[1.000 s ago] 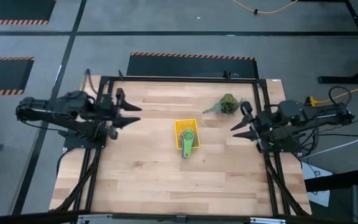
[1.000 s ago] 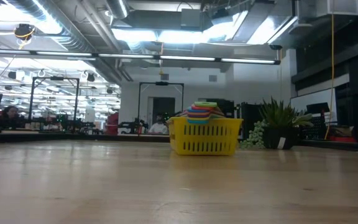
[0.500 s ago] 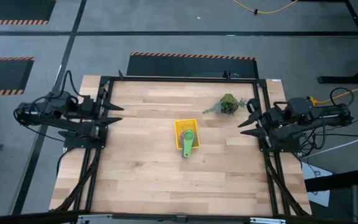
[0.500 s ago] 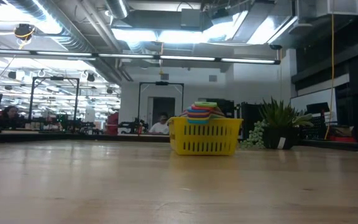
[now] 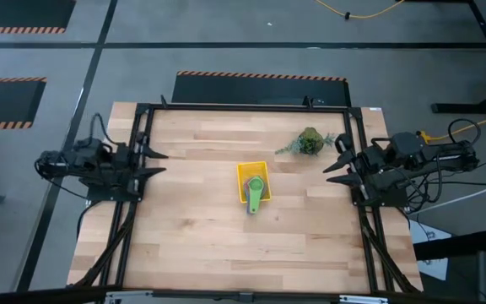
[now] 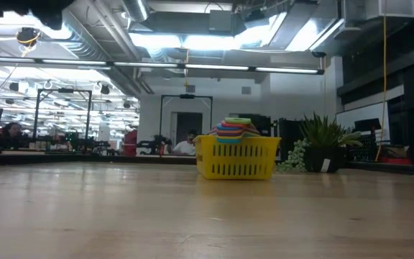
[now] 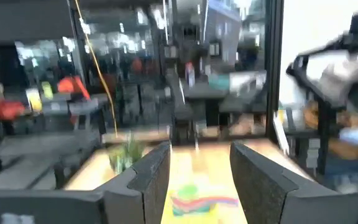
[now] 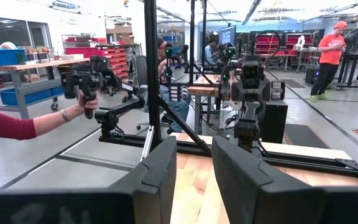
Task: Nest measuring cups in basket
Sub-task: Return to Home Position
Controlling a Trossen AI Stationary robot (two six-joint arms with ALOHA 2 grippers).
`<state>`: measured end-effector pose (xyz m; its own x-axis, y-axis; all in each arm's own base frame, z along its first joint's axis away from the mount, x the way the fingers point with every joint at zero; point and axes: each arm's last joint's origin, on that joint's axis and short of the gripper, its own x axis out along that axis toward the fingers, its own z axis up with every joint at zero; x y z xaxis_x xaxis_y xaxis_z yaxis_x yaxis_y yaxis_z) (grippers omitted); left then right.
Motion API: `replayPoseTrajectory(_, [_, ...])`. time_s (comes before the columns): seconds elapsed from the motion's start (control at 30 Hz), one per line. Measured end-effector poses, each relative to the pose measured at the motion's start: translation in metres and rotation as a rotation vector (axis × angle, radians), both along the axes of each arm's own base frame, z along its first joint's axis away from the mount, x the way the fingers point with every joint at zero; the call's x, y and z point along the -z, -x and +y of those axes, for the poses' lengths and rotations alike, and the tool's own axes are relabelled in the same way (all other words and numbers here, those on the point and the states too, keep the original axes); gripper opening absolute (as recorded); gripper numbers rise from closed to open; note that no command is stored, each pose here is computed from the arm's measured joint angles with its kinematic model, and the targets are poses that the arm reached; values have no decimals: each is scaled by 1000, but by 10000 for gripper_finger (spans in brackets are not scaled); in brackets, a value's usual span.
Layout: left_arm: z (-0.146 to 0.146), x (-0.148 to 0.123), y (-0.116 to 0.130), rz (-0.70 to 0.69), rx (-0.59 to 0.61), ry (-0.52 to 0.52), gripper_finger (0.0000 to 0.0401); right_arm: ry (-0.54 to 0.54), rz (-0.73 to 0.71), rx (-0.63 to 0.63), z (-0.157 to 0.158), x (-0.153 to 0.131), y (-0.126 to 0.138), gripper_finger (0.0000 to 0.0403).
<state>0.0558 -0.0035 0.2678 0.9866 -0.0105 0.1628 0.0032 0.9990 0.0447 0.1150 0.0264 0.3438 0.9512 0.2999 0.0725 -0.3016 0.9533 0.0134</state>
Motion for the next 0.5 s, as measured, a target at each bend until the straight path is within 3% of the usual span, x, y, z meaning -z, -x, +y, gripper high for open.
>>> replayPoseTrajectory(0.23, [-1,15,-7,65,11,-31,160,-2,2,0,0,0,0,108])
replayPoseTrajectory(0.5, [-3,26,-15,19,21,-29,160,0,8,0,0,1,0,108])
